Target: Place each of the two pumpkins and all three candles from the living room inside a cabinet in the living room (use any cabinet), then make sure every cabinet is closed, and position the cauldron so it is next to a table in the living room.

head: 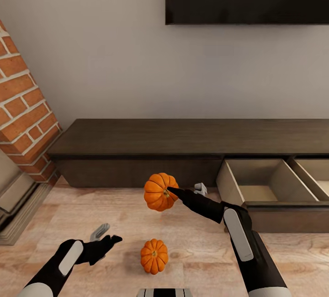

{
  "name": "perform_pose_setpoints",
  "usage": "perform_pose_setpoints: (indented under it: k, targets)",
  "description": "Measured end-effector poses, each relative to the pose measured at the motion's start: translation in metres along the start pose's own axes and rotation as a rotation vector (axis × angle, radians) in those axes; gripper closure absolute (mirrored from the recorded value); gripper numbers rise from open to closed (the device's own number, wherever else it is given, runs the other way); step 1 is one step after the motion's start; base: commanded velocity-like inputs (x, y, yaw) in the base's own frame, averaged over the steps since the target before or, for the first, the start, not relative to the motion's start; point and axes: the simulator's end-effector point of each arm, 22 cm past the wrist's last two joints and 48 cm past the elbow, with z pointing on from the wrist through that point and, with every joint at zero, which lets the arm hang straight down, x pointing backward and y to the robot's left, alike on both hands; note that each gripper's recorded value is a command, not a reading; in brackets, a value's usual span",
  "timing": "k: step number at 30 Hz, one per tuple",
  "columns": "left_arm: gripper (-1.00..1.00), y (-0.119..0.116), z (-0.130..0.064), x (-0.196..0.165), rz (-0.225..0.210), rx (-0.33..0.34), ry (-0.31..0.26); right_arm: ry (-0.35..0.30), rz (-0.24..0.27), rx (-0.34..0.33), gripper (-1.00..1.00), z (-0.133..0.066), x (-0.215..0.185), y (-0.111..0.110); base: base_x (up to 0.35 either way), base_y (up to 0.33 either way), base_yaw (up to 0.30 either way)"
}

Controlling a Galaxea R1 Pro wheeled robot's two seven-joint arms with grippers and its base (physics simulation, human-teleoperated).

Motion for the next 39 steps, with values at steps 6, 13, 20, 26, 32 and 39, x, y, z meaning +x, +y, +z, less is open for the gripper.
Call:
perform_pose_setpoints:
  k: [6,13,20,26,32,39]
  targets:
    - [-1.0,-0.004,0.017,0.009,0.143,-0.031,-0.025,0.025,-0.003,0.0,1.0,0.007,0.009,-0.003,0.0,0.0,0.0]
    - [-1.0,-0.018,0.038,0.031,0.158,-0.013,-0.011,0.069,-0.04,-0.023,1.0,0.023,0.028,0.006,0.0,0.0,0.0]
    - [-1.0,-0.014,0.06,0.067,0.162,-0.031,0.033,0.023,-0.047,-0.017,1.0,0.027,0.021,-0.006,0.0,0.0,0.0]
    - [-1.0,-0.012,0.07,0.081,0.154,-0.033,0.057,0.016,-0.047,-0.013,1.0,0.021,0.021,-0.013,0.0,0.0,0.0]
    - [-1.0,-0.01,0.076,0.083,0.149,-0.034,0.067,-0.003,-0.025,0.005,1.0,0.011,0.025,-0.026,0.0,0.0,0.0]
    - [-1.0,-0.024,0.077,0.083,0.152,-0.011,0.062,-0.004,-0.022,0.002,1.0,0.012,0.026,-0.024,0.0,0.0,0.0]
